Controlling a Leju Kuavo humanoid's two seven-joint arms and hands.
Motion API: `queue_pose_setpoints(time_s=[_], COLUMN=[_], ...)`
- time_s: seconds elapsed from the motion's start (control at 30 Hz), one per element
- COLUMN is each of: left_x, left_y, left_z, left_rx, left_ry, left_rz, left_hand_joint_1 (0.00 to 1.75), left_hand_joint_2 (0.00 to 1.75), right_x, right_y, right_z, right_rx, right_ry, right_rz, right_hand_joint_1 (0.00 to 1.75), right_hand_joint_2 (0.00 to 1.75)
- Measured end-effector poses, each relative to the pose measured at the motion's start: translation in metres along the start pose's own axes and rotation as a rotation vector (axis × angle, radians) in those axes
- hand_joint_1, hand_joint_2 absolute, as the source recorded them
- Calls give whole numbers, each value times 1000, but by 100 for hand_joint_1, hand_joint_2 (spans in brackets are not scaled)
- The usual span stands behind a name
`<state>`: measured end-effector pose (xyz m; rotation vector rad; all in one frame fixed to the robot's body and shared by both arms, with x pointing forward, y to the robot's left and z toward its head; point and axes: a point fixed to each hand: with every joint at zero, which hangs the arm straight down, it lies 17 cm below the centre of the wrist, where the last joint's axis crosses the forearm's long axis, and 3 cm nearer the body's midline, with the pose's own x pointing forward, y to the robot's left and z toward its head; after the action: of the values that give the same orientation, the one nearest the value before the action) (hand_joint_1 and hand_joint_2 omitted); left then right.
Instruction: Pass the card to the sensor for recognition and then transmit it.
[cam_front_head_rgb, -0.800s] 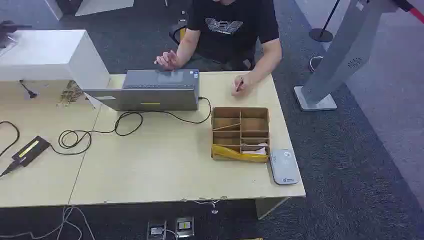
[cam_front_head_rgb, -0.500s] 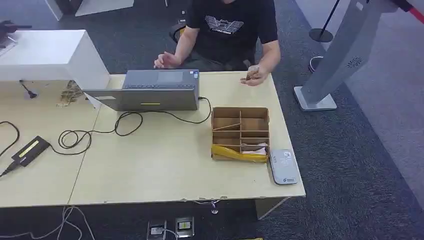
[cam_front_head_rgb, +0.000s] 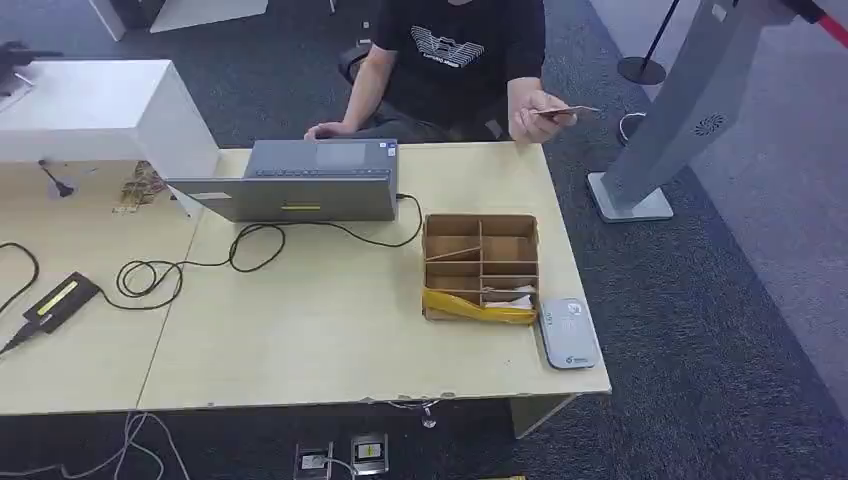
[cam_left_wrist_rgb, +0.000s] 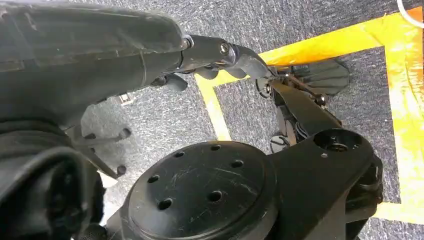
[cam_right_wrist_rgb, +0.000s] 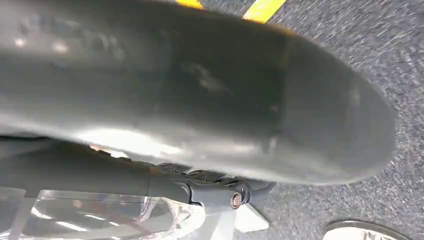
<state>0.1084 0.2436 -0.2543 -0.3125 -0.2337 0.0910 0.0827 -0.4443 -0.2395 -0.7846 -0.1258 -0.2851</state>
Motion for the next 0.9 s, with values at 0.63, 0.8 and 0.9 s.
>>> queue_pose_setpoints(time_s=[0.63, 0.8, 0.9], left_x=[-28, -29, -30], left_y=[-35, -39, -40], left_z=[-6, -6, -6], left_rx=[-52, -58, -59], left_ry=[143, 146, 148], left_rz=[-3, -11, -13], left_hand_joint_1=[0, 0, 0], left_hand_joint_2=[0, 0, 0], right_x=[1, 42, 96], right_y=[-8, -3, -56], right_z=[25, 21, -12], right_rx=[-179, -37, -2], right_ry=[-46, -168, -302], right_rz=[-659, -820, -957], right_hand_joint_1=[0, 0, 0], right_hand_joint_2=[0, 0, 0])
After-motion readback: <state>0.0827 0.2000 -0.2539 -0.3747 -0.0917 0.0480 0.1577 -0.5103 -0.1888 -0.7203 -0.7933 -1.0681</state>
